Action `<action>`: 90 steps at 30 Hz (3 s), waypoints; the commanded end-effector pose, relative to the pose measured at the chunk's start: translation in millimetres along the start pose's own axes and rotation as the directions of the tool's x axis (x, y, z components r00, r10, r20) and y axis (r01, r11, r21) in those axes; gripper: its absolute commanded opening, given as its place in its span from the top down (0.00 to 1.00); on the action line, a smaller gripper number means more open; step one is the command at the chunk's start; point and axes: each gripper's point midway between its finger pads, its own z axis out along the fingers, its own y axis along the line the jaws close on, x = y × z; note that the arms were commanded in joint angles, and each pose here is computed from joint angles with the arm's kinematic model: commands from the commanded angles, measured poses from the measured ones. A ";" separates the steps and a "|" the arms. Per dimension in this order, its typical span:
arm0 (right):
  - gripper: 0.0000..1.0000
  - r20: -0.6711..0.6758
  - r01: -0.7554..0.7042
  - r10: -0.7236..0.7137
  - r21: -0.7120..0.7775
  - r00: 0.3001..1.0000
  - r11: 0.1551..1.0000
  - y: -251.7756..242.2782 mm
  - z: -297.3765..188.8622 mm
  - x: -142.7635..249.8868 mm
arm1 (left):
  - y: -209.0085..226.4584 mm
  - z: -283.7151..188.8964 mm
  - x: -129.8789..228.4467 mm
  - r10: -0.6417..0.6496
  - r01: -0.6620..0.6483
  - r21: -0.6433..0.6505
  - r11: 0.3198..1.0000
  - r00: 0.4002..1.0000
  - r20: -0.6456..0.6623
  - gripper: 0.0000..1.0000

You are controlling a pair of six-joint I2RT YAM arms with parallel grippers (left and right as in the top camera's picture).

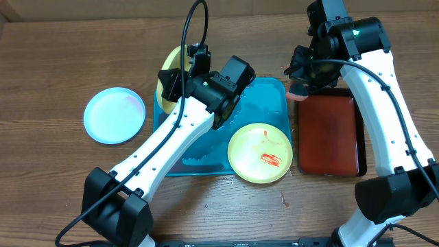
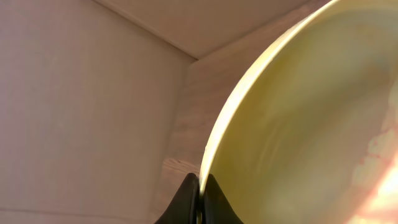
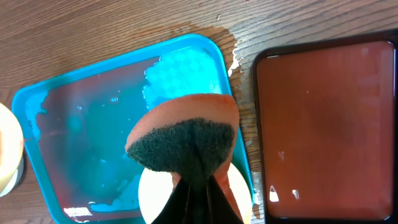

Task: Clean dirty plates on tray and stack at the side
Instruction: 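Carry the yellow plate left and lower it onto the white plate, then open the left gripper and pull it back toward the teal tray, then move the left gripper to the lower yellow plate's left rim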

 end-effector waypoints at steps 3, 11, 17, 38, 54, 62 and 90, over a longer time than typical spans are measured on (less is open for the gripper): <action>0.96 0.019 0.004 -0.003 -0.011 1.000 1.000 1.2 -7.3 -1.4 | 18.7 -6.9 -7.3 -0.095 0.096 -0.030 0.995 0.995 0.034 0.96; 0.96 0.019 0.004 -0.003 -0.012 1.000 1.000 1.3 -7.3 -1.3 | -7.6 -3.6 2.0 -0.136 0.140 0.123 0.982 0.990 -0.045 0.96; 0.96 0.008 0.007 -0.007 -0.005 1.000 1.000 -0.3 -7.3 1.4 | -53.0 23.6 35.8 -0.133 0.288 0.448 0.847 0.929 -0.346 0.96; 0.96 0.014 0.007 -0.006 -0.009 1.000 1.000 0.7 -7.3 -0.2 | 39.4 197.0 195.9 -0.397 0.864 0.190 0.467 0.396 -0.828 0.96; 0.96 0.007 0.006 -0.006 -0.006 1.000 1.000 -0.3 -7.3 1.6 | 4.7 214.6 241.8 -0.467 0.876 0.084 0.474 0.331 -0.820 0.70; 0.96 0.007 0.006 -0.006 -0.006 1.000 1.000 -0.3 -7.3 1.6 | -13.6 196.5 182.0 -0.367 0.860 0.371 0.350 0.490 -0.791 0.51; 0.96 0.013 0.006 -0.006 -0.009 1.000 1.000 0.5 -7.1 0.1 | -228.7 -69.4 110.5 0.320 0.368 0.926 0.087 0.870 -0.376 0.39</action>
